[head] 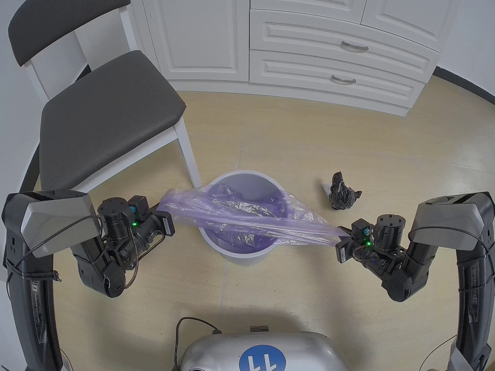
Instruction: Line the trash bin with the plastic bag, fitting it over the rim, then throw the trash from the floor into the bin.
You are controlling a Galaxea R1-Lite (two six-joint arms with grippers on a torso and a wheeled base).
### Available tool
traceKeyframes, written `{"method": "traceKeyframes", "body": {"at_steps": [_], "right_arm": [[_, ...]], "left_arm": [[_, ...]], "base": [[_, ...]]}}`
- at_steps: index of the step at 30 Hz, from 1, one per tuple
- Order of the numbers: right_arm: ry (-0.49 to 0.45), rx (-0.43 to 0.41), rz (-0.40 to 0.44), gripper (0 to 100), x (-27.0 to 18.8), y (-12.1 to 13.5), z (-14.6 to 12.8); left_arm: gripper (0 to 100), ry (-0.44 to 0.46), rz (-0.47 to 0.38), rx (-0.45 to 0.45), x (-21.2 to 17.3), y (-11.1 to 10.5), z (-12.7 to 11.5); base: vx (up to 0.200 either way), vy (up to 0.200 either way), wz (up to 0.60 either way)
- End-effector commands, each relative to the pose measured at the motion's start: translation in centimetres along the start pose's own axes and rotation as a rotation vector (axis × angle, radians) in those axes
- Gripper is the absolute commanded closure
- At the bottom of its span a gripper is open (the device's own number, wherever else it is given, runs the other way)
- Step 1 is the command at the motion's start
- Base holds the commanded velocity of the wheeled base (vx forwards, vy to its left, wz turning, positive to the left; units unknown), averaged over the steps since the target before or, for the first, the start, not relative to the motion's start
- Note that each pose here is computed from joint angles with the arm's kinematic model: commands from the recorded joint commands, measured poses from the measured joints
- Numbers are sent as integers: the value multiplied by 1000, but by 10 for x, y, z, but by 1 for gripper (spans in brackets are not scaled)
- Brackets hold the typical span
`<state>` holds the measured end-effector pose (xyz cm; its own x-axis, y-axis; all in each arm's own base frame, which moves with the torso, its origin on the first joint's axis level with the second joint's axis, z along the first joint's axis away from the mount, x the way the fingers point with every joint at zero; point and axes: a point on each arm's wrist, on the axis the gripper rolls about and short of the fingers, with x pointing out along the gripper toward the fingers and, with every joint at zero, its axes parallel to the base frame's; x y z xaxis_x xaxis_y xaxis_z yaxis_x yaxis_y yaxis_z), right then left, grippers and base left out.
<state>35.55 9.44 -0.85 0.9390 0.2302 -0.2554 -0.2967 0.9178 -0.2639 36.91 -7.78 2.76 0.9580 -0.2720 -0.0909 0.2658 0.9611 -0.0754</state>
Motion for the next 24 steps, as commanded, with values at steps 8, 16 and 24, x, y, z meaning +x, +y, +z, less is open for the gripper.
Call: {"method": "traceKeyframes", "body": {"at_steps": [8, 16, 24], "right_arm": [[42, -64, 58, 100, -17, -8, -9], [79, -117, 105, 100, -25, -3, -18], [91, -137, 134, 100, -30, -3, -22]], "left_arm": [[100, 109, -143, 42, -32, 5, -9], [100, 163, -160, 113, -40, 5, -22], [100, 204, -159, 152, -43, 8, -30]], "base": [[0, 0, 0], [0, 0, 0], [0, 0, 0]]}}
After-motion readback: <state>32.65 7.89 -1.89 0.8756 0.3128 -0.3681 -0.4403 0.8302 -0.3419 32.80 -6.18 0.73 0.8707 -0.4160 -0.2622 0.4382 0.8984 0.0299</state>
